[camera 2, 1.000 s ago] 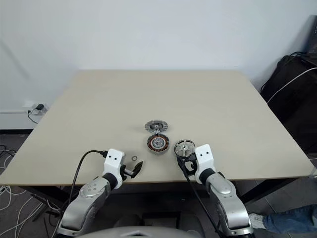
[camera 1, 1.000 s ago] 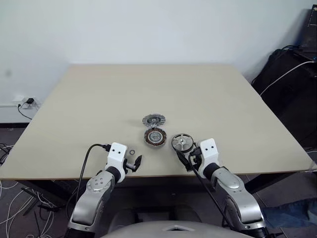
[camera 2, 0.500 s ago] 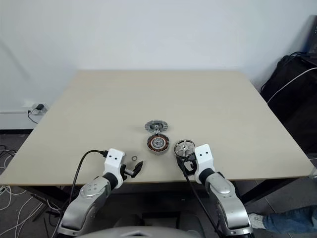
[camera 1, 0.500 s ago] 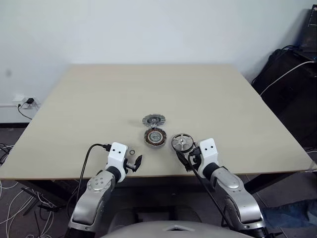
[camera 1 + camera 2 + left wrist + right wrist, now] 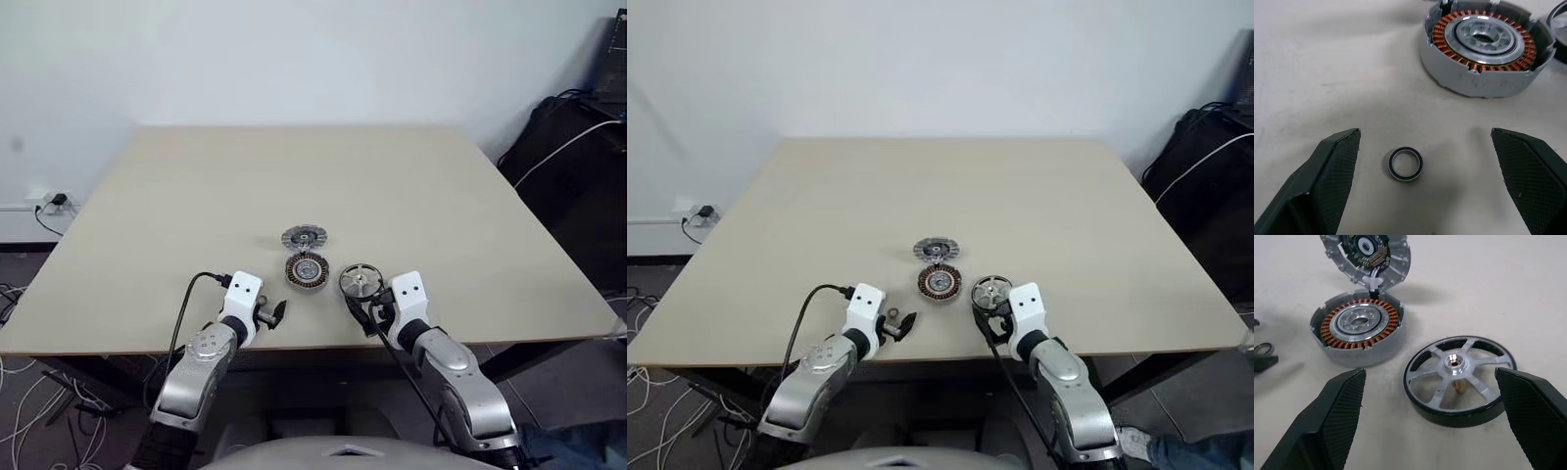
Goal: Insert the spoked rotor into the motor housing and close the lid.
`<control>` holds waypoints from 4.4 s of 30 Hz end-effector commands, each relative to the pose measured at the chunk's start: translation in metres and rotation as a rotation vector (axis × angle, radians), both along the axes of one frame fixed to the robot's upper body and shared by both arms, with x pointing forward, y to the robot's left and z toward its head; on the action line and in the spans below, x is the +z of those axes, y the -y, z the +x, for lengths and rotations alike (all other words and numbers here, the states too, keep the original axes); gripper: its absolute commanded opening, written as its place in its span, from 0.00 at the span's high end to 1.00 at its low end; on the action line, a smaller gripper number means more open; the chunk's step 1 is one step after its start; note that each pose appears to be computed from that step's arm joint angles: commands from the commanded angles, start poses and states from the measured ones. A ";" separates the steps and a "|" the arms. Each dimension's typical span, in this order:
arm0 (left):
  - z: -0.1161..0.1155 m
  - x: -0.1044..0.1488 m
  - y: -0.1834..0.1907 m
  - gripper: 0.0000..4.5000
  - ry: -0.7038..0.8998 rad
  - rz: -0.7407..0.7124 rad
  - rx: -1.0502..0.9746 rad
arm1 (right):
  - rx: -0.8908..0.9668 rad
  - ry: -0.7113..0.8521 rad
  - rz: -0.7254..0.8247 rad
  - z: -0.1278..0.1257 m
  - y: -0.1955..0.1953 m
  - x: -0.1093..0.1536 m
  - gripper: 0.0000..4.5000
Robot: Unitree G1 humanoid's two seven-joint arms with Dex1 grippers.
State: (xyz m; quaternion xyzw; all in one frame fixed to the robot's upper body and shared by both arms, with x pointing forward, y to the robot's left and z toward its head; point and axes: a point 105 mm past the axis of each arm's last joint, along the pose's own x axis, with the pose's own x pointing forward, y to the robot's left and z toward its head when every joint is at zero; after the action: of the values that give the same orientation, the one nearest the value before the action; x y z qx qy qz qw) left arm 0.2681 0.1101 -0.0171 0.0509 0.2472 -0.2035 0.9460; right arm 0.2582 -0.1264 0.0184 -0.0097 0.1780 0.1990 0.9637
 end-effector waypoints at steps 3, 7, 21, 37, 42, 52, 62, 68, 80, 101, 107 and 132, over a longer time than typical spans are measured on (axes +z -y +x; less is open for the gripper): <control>0.008 -0.002 0.002 0.00 -0.016 0.013 -0.006 | -0.007 0.052 0.008 0.005 0.000 0.011 0.00; 0.009 -0.010 0.000 0.00 -0.052 0.042 -0.004 | -0.011 0.052 0.010 0.005 0.000 0.011 0.00; 0.005 -0.016 -0.009 0.65 -0.092 0.062 0.023 | -0.022 0.053 0.015 0.004 0.000 0.011 0.00; 0.017 0.032 0.005 0.85 0.078 0.001 0.013 | 0.011 0.052 0.022 0.008 -0.007 0.011 0.00; 0.027 0.054 0.035 0.85 0.157 -0.044 -0.094 | 0.014 0.057 0.024 0.010 -0.008 0.011 0.00; 0.058 0.058 0.075 0.85 0.185 -0.065 -0.226 | 0.001 0.072 0.039 0.010 -0.012 0.013 0.00; 0.081 0.046 0.091 0.85 0.155 -0.069 -0.243 | -0.026 0.090 0.044 0.009 -0.009 0.017 0.00; 0.085 0.040 0.090 0.85 0.138 -0.057 -0.232 | -0.036 0.093 0.044 0.009 -0.008 0.017 0.00; 0.070 0.020 0.091 0.85 0.044 -0.046 -0.261 | -0.038 0.093 0.046 0.010 -0.009 0.016 0.00; 0.055 0.069 0.089 0.62 0.205 -0.168 -0.241 | -0.029 0.092 0.044 0.010 -0.010 0.016 0.00; 0.041 0.066 0.069 1.00 0.203 -0.156 -0.184 | -0.011 0.091 0.045 0.012 -0.014 0.017 0.00; -0.018 0.027 0.025 1.00 0.181 -0.112 -0.081 | 0.117 -0.045 -0.162 0.059 -0.060 0.011 1.00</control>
State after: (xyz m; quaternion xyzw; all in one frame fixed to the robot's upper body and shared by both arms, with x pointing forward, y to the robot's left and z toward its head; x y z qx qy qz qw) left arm 0.2472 0.0892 -0.0003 0.0192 0.1712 -0.2390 0.9556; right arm 0.3124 -0.0701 0.0208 -0.0875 0.2228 0.2335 0.9424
